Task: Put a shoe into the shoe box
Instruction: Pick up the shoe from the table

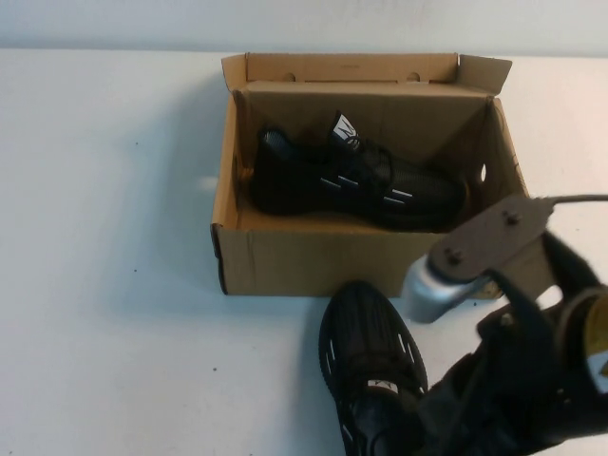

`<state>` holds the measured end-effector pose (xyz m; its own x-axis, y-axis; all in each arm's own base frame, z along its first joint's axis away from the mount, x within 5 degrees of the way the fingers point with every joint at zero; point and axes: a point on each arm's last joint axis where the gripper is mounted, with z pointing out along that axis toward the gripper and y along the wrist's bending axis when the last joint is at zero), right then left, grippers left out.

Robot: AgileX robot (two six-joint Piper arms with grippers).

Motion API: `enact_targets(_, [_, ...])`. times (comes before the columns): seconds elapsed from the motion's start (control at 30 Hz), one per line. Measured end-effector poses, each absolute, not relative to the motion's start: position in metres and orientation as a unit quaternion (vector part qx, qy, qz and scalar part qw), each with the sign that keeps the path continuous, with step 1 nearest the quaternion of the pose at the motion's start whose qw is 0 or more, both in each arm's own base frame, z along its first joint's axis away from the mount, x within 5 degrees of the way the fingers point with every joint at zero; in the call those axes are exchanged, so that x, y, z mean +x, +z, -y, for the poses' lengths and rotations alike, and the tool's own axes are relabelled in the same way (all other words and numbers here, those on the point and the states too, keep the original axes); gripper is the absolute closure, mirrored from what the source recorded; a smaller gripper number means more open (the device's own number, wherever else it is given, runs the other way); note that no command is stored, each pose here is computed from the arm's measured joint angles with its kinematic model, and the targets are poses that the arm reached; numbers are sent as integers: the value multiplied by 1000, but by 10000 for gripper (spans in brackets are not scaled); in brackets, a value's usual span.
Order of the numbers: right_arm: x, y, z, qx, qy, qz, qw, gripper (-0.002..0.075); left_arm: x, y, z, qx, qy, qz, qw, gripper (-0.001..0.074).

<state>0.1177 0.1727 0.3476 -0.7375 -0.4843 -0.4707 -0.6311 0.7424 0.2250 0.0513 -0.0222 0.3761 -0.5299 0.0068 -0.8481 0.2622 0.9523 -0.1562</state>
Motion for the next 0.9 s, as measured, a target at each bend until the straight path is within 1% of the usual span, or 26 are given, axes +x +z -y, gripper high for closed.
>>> enact_targets(0.13, [115,327,-198,-298,142,-928,174,658,51,376,22,78,-133,-864,479,738])
enact_targets(0.23, [118,311,-213,-270,118,-943,156,616,51,376,22,78,-133,-864,479,738])
enact_targets(0.3, [122,299,-222,-258,107,-949,145,561,51,376,22,78,-133,-864,479,738])
enact_targets(0.43, [130,278,-238,-241,94,-957,128,398,51,376,22,78,-133,-864,479,738])
enact_targets(0.53, [134,269,-247,-236,99,-958,131,333,51,376,22,78,-133,-864,479,738])
enact_targets(0.67, [139,261,-254,-223,103,-960,138,310,51,376,22,78,-133,-864,479,738])
enact_targets(0.9, [145,248,-259,-219,81,-963,137,307,51,376,22,78,-133,-864,479,738])
